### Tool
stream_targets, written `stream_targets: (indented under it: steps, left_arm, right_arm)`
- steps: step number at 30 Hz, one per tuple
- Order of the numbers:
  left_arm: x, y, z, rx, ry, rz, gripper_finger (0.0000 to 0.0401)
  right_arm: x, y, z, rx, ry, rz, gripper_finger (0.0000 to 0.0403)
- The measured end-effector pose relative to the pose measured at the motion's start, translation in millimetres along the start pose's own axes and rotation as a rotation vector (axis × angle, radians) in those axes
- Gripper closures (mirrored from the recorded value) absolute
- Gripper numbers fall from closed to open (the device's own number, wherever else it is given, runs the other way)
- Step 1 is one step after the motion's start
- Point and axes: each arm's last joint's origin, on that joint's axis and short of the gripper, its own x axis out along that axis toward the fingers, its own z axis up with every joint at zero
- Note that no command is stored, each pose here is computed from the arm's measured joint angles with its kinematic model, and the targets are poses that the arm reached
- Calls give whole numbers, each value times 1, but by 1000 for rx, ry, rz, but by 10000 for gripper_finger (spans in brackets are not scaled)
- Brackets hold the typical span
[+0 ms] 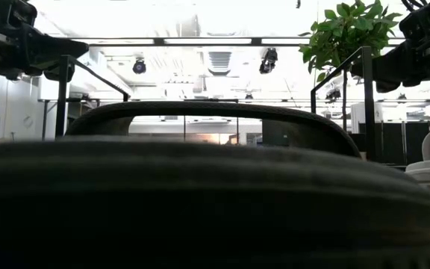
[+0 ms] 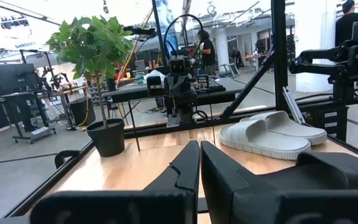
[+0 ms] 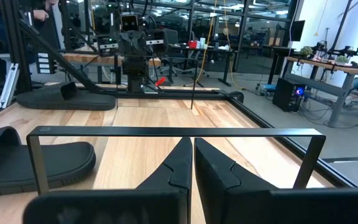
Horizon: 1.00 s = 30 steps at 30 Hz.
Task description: Pick and place slides into the shelf
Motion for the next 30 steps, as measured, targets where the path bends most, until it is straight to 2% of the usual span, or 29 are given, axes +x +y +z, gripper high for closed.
stream_targets:
  steps: [8, 16, 17, 23, 30]
  left_arm:
    - [0, 0, 0, 0, 1, 1, 401]
    - [0, 0, 1, -3, -13, 4, 401]
    - [0, 0, 1, -16, -12, 3, 401]
    - [0, 0, 1, -258, -9, -9, 401]
    - [1, -1, -1, -340, 18, -11, 401]
  right_arm:
    - [0, 0, 0, -5, 0, 0, 394]
    - [0, 0, 0, -337, 1, -5, 394]
    - [0, 0, 0, -361, 1, -4, 394]
    - [0, 0, 0, -417, -2, -9, 394]
    - [0, 0, 3, -320, -28, -15, 394]
